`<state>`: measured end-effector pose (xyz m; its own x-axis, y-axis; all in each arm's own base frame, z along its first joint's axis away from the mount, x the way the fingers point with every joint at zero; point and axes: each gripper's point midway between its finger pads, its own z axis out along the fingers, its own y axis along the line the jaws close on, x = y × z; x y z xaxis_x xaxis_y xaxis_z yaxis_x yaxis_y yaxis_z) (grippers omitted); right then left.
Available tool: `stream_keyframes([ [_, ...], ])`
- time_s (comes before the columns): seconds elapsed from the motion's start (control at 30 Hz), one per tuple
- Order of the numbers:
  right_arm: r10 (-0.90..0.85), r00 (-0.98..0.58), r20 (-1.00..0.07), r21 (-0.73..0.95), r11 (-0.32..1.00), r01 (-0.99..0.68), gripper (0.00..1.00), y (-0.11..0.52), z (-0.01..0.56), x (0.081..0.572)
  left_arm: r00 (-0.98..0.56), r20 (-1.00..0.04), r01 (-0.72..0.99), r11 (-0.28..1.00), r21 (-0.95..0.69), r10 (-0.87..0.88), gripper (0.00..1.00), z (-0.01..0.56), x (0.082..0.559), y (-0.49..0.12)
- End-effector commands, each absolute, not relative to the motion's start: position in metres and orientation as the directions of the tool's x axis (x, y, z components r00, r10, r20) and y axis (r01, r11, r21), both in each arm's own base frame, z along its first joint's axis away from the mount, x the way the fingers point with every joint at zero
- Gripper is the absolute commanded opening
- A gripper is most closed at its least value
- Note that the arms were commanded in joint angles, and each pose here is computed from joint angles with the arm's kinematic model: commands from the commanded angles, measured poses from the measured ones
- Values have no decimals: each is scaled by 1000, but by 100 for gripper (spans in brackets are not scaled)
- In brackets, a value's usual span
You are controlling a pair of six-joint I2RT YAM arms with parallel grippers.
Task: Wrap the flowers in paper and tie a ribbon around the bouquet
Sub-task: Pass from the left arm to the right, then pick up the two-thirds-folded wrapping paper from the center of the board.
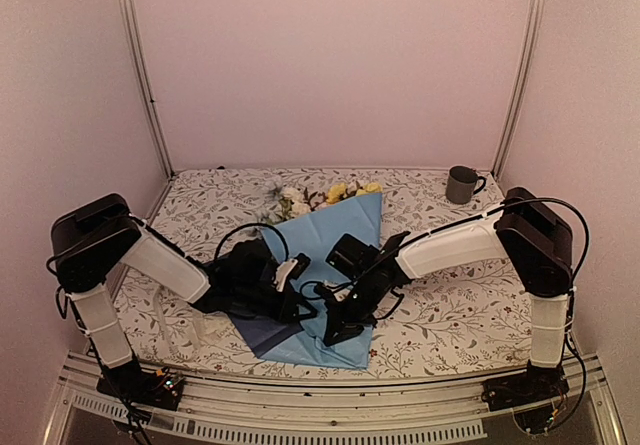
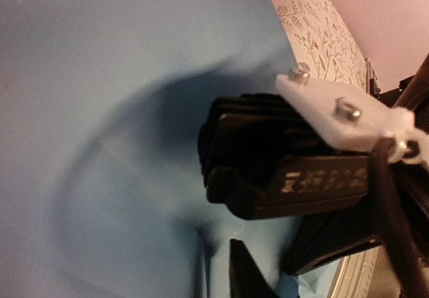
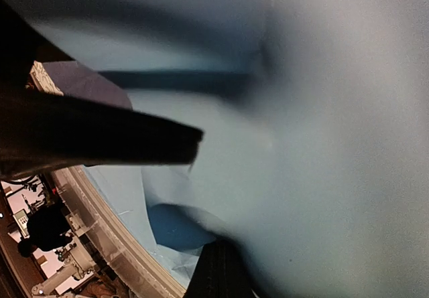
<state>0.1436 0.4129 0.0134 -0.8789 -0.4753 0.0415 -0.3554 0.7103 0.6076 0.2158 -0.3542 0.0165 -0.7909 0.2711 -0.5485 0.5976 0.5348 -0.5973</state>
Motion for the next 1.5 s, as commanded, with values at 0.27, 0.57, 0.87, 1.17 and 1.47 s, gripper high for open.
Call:
stream_keyframes([
  [0.27, -458, -878, 140, 481, 806, -344, 0, 388, -17, 133, -785, -617, 423, 770, -478, 48, 61, 94, 234, -279],
  [0.57, -469, -875, 124, 465, 806, -366, 0, 389, -18, 132, -850, -445, 10, 836, -548, -282, 51, 52, 194, -172],
  [0.87, -473, -874, 112, 448, 809, -381, 0, 388, -18, 130, -761, -515, -3, 795, -607, -395, 47, 70, 221, -146],
  [1.17, -466, -879, 101, 436, 815, -382, 0, 389, -17, 130, -810, -470, -20, 817, -576, -351, 40, 48, 231, -148],
  [1.47, -468, -878, 99, 434, 815, -385, 0, 389, -18, 130, -808, -483, 30, 796, -605, -337, 32, 56, 240, -160],
])
